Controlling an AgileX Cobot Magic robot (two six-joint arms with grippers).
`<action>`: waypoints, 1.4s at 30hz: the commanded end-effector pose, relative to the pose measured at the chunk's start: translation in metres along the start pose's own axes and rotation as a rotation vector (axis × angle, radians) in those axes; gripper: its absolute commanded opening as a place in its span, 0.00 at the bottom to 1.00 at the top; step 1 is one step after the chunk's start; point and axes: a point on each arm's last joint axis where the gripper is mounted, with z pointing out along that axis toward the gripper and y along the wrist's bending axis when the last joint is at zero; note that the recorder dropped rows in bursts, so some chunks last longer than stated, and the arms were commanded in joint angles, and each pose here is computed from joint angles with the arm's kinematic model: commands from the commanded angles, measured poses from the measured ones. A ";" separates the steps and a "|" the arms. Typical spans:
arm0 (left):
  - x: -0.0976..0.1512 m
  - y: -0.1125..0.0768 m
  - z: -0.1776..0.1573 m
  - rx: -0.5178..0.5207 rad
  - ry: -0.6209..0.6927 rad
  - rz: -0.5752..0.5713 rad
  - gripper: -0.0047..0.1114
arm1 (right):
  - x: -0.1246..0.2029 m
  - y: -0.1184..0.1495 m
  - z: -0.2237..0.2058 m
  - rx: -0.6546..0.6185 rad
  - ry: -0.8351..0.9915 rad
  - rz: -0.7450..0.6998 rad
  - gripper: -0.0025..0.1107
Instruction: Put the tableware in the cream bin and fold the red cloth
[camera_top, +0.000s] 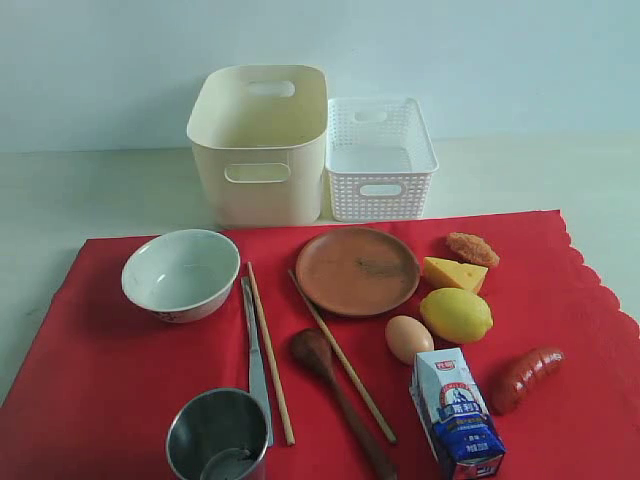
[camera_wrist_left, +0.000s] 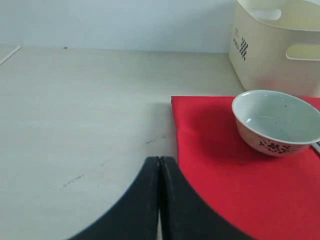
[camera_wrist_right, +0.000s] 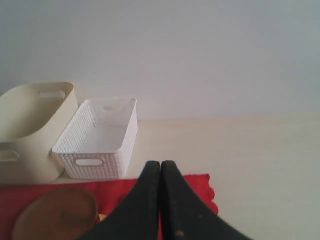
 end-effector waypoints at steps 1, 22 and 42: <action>0.000 0.000 0.000 0.001 -0.013 -0.003 0.04 | 0.008 0.000 0.026 0.001 0.117 0.036 0.02; 0.000 0.000 0.000 0.001 -0.013 -0.003 0.04 | 0.063 0.050 0.086 -0.238 0.645 -0.198 0.46; 0.000 0.000 0.000 0.001 -0.013 -0.003 0.04 | 0.105 0.090 0.112 -0.459 0.971 -0.260 0.78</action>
